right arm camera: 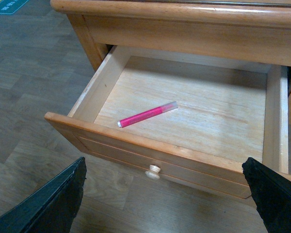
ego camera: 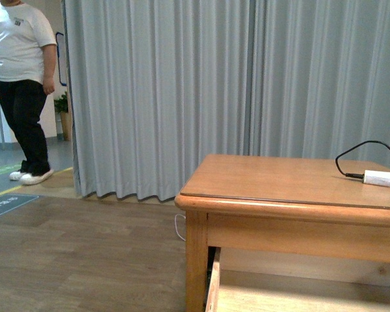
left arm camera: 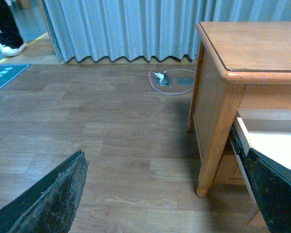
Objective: Place pink marker in drawer with both arms
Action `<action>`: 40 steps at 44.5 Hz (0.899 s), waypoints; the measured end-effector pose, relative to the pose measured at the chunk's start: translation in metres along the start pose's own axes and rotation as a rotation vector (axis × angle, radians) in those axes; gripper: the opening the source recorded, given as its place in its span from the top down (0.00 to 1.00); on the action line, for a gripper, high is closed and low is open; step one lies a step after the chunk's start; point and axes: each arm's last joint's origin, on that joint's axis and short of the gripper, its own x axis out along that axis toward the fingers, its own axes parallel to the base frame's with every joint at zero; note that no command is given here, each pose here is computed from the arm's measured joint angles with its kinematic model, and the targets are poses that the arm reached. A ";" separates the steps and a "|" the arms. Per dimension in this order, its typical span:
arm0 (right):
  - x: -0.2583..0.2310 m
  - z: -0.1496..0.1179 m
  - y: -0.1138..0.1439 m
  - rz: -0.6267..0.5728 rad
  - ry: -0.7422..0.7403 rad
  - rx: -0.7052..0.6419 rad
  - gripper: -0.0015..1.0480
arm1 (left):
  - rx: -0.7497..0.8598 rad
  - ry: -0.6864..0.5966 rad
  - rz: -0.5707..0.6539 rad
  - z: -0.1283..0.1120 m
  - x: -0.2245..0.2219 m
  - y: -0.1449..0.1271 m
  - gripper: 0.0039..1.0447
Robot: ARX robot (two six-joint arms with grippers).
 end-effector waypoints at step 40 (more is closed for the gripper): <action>0.000 0.000 0.000 -0.001 0.000 0.000 0.08 | -0.046 -0.064 0.039 -0.070 -0.029 0.031 0.96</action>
